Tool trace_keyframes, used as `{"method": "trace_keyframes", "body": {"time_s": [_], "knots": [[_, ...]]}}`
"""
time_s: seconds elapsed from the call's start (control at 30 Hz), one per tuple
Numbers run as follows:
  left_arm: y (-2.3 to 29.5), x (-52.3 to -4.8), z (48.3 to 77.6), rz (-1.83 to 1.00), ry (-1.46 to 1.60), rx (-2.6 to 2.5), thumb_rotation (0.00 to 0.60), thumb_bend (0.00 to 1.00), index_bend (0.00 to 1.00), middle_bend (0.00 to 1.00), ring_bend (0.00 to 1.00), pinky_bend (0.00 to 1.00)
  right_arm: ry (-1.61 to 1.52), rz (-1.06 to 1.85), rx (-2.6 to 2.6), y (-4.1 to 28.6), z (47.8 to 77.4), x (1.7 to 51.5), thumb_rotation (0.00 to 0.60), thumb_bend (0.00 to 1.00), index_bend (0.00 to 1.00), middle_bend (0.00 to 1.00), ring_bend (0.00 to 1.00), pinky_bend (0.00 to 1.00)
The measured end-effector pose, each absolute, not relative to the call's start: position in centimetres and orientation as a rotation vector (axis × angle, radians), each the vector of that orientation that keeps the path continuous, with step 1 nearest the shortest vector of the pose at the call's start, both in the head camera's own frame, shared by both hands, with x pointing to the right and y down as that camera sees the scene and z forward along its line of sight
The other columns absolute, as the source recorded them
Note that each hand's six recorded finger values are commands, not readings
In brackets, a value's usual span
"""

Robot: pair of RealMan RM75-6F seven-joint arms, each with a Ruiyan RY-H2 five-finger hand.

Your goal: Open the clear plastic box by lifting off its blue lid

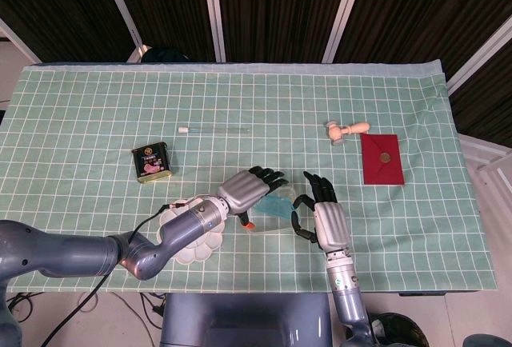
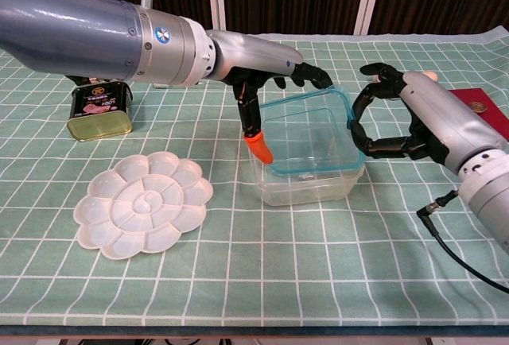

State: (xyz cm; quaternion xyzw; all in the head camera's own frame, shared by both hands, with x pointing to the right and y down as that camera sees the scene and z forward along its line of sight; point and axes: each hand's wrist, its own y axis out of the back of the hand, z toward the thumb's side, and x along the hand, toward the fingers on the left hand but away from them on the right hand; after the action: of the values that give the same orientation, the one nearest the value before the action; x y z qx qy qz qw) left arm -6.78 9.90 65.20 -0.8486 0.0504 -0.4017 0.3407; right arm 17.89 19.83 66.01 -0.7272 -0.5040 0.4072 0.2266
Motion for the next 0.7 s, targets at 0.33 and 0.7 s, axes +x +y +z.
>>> {"method": "trace_keyframes", "body": {"time_s": [0.33,0.7], "knots": [[9.6,-8.3,64.3,-1.05,0.154,-2.197,0.6,0.0,0.0,0.0,0.0,0.09,-1.408,1.107,-1.998,19.5,65.6,17.6,0.6,0.6,0.7,0.1,0.0,0.0],[8.7,-9.9,63.3,-1.059,0.207,-2.191,0.6,0.0,0.0,0.0,0.0,0.09,-1.492,1.055,-1.926,15.9,64.3,17.7,0.6,0.6,0.72,0.11,0.0,0.0]]}}
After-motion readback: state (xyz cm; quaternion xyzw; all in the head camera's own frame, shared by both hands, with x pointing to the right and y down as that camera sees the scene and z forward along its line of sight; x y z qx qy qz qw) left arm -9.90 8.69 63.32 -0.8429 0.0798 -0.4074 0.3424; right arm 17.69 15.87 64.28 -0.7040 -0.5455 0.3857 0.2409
